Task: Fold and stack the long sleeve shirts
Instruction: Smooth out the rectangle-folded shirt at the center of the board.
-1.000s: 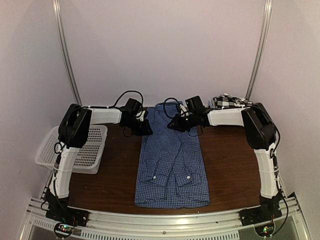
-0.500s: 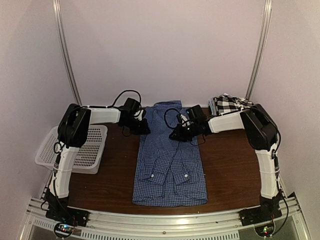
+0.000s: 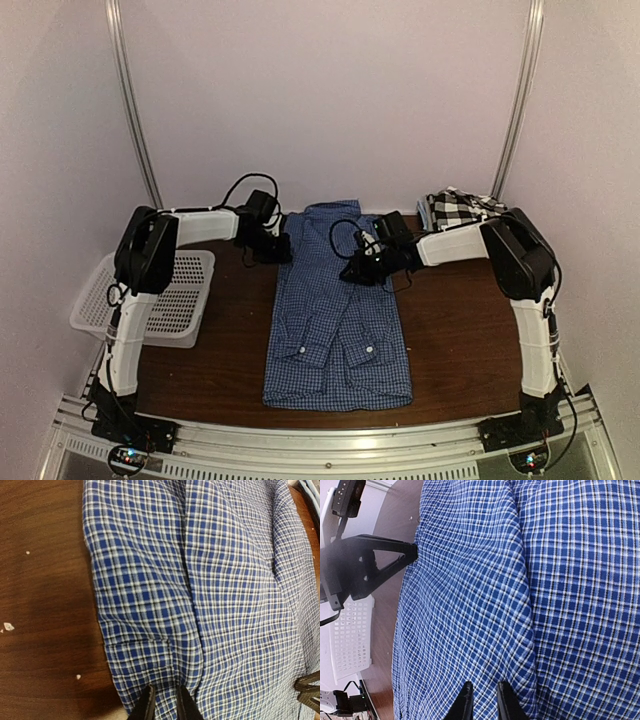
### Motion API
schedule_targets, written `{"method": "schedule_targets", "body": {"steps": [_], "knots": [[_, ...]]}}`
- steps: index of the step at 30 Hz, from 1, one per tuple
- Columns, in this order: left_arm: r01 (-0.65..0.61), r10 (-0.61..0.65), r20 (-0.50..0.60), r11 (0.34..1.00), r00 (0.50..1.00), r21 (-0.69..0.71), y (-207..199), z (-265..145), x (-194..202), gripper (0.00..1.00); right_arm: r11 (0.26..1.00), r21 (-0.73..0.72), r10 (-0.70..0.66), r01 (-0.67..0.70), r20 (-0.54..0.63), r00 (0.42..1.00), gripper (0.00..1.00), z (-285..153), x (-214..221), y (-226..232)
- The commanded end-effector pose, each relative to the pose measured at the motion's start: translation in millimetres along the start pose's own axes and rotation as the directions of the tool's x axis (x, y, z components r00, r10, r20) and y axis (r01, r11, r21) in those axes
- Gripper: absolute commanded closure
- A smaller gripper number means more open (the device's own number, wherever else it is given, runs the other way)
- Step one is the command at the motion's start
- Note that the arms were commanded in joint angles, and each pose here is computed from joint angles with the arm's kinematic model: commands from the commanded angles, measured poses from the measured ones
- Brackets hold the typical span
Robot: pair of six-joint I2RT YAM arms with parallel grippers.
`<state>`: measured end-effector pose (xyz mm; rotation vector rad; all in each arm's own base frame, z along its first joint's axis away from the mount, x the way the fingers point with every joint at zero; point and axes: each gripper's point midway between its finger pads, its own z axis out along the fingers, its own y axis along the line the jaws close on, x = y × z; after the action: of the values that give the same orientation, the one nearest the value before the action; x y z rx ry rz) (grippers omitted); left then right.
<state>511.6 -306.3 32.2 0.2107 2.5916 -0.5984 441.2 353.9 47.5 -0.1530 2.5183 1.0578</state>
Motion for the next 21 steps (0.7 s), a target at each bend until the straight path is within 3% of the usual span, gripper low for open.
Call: {"method": "schedule_targets", "body": {"steps": [1,10,21], "knots": [[-0.045,0.045,0.080,0.999,0.996,0.003,-13,-37,-33,0.83,1.000,0.023,0.003,-0.003,-0.004,1.000,0.81,1,-1,-6],[-0.032,0.026,0.076,0.997,0.997,0.071,-23,-72,-9,0.83,1.000,0.011,-0.030,0.030,0.059,0.998,0.80,-35,-13,20],[0.018,-0.018,-0.001,0.987,1.000,0.163,-31,-113,85,0.80,1.000,0.023,-0.011,0.009,0.081,0.997,0.77,-96,49,21]]}}
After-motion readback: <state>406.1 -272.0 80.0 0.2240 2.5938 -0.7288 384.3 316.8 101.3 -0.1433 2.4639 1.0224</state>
